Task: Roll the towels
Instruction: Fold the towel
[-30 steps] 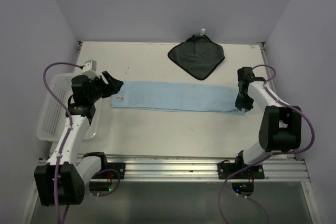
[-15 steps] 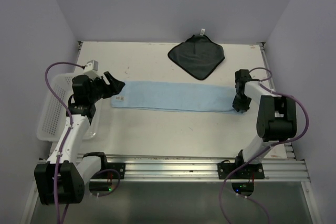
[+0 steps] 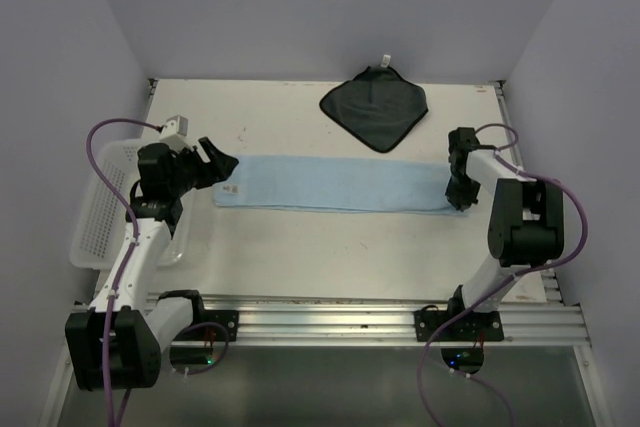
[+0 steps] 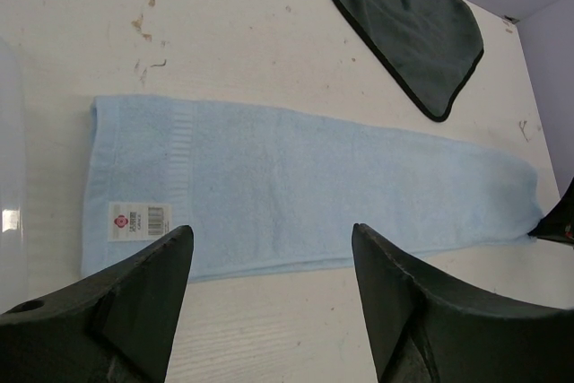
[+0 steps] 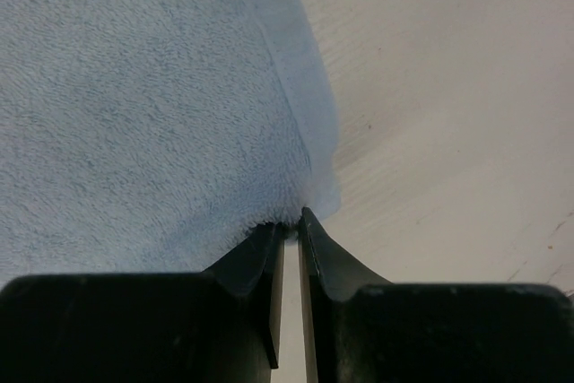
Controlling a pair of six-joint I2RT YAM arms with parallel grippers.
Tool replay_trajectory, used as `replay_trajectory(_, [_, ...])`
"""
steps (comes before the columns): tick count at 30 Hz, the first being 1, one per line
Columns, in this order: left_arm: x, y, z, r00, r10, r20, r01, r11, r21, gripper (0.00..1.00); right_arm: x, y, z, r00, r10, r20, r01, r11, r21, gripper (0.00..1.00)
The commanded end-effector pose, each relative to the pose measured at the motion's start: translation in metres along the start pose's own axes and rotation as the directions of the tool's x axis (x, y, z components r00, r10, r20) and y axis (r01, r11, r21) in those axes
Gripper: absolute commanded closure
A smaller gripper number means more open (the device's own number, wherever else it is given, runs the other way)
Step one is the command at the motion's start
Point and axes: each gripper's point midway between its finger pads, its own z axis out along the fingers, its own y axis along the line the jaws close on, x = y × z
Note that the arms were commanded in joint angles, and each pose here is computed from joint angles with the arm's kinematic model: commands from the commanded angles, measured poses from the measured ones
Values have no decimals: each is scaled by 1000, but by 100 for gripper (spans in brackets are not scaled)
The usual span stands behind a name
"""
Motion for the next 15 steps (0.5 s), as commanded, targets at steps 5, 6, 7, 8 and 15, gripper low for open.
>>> replay_trajectory(5, [-10, -9, -2, 999, 40, 25, -41, 999, 29, 24, -8, -15, -16, 994, -108, -18, 110, 990, 93, 84])
replay_trajectory(6, [-10, -9, -2, 999, 40, 27, -41, 999, 30, 24, -5, -10, -19, 988, -150, -24, 152, 984, 93, 84])
replay_trajectory(7, [-10, -9, -2, 999, 41, 26, -42, 999, 31, 24, -9, -11, -21, 987, -159, -17, 160, 980, 115, 83])
replay_trajectory(8, [-10, -9, -2, 999, 40, 25, -41, 999, 29, 24, -10, -9, -24, 983, -182, -14, 182, 975, 125, 83])
replay_trajectory(15, [-11, -10, -2, 999, 41, 28, -42, 998, 37, 23, -7, -24, -31, 963, -264, -47, 267, 933, 242, 70])
